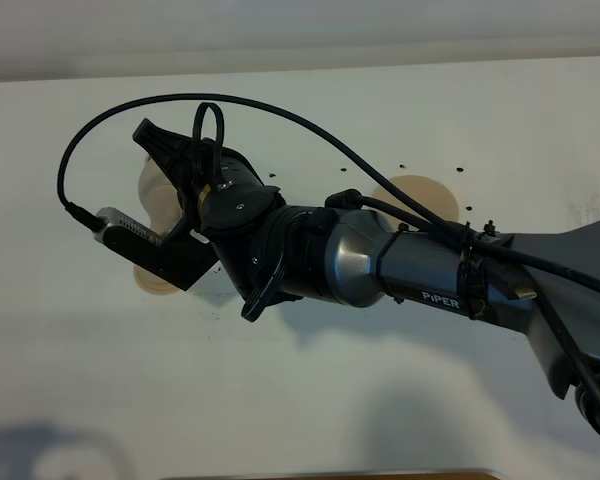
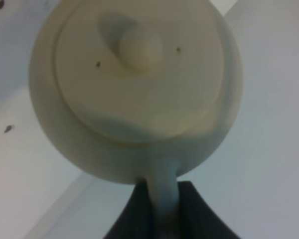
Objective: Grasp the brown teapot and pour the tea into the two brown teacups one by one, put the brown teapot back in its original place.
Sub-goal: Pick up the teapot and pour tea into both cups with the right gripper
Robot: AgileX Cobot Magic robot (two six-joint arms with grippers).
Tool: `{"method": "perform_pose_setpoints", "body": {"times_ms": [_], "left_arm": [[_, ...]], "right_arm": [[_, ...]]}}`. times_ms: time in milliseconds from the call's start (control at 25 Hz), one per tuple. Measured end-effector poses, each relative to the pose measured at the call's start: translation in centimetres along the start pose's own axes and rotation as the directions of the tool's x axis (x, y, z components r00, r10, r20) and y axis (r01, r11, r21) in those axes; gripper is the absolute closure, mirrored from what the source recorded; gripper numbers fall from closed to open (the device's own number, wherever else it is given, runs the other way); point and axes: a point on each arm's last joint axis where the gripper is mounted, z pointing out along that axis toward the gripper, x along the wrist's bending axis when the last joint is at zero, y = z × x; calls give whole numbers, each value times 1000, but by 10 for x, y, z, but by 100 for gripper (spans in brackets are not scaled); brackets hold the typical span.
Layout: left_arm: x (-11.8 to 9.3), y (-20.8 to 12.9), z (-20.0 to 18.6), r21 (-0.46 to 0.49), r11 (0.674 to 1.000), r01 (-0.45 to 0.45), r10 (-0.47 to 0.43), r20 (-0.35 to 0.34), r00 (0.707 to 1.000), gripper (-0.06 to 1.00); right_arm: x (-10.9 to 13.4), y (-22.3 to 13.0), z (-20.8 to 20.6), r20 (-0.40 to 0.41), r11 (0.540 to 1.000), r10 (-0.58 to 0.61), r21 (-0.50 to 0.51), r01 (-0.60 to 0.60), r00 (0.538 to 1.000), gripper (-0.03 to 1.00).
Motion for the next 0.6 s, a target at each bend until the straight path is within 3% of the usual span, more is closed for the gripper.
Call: {"method": "perform_pose_setpoints", "body": {"times_ms": [360, 600], "left_arm": [[0, 0, 0, 0, 1000, 0, 0, 0, 1000, 44], [0, 0, 0, 0, 1000, 0, 0, 0, 1000, 44]], "right_arm": [[4, 3, 0, -48, 984, 174, -18, -175, 984, 88], [9, 6, -1, -118, 933, 355, -23, -360, 927, 88]]}}
